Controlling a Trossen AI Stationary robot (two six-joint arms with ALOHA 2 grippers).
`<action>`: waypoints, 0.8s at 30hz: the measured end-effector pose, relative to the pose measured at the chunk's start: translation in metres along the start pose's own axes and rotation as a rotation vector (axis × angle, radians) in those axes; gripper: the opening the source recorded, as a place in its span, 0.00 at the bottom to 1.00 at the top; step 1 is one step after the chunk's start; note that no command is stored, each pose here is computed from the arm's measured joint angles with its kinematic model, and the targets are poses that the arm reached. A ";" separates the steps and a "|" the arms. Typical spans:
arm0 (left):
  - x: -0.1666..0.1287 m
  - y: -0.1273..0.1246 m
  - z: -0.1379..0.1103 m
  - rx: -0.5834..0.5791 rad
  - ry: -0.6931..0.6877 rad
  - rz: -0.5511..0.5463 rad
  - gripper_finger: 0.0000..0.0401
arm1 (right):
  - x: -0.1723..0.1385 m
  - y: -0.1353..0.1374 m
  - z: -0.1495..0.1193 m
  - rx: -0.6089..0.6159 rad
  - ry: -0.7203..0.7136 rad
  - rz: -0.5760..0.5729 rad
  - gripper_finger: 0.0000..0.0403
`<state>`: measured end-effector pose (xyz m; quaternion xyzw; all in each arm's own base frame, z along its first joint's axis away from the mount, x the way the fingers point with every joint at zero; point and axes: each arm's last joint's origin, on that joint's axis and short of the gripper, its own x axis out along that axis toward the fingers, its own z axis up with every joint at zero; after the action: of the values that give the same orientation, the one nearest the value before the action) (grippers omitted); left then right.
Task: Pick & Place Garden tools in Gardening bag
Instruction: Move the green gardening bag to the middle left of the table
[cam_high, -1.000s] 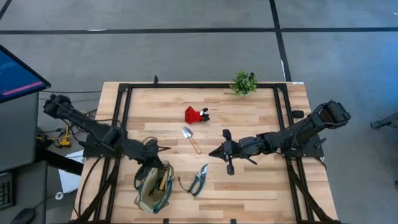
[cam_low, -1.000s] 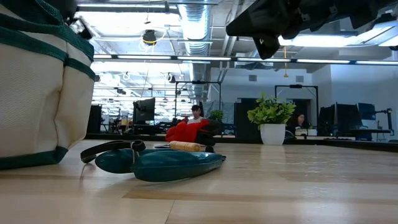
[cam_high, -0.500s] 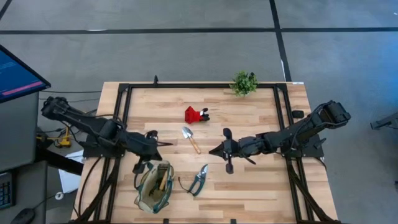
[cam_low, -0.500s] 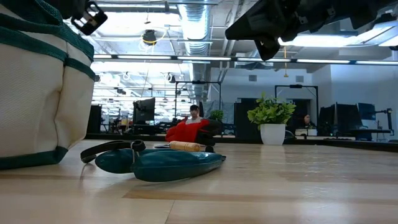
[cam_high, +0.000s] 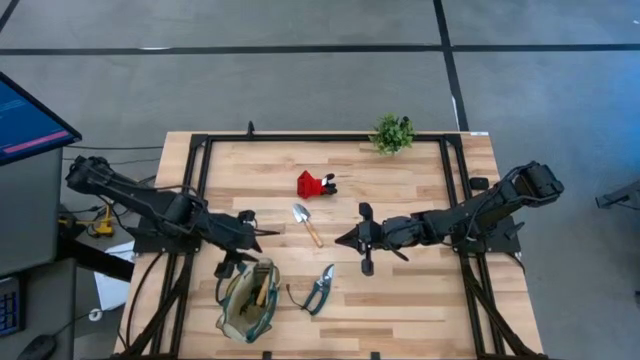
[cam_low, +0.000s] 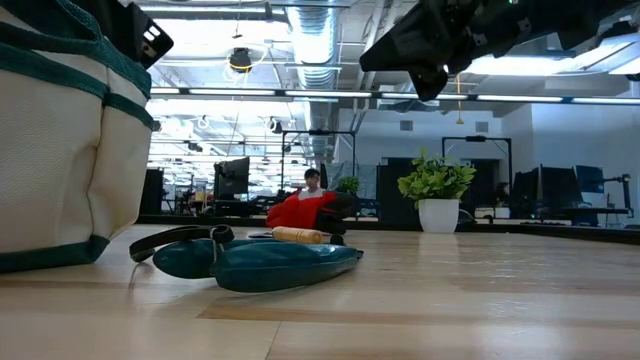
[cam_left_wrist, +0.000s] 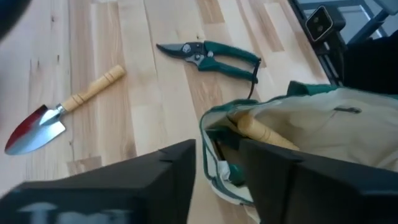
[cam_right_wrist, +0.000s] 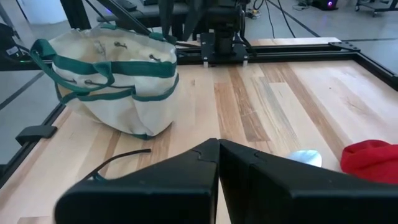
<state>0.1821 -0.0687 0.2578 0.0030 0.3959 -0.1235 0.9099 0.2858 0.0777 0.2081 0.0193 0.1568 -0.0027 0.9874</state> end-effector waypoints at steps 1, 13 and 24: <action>0.000 0.000 0.000 0.000 -0.001 0.000 0.32 | 0.000 0.000 0.000 -0.001 0.003 0.001 0.00; 0.027 0.000 0.001 -0.014 0.071 0.012 0.47 | 0.000 0.000 -0.002 -0.005 0.015 0.000 0.00; 0.045 0.001 -0.002 -0.047 0.136 0.023 0.36 | 0.000 0.000 -0.002 -0.007 0.022 0.000 0.00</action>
<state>0.2102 -0.0779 0.2241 -0.0054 0.4594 -0.1032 0.8822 0.2850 0.0779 0.2060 0.0160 0.1678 -0.0019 0.9857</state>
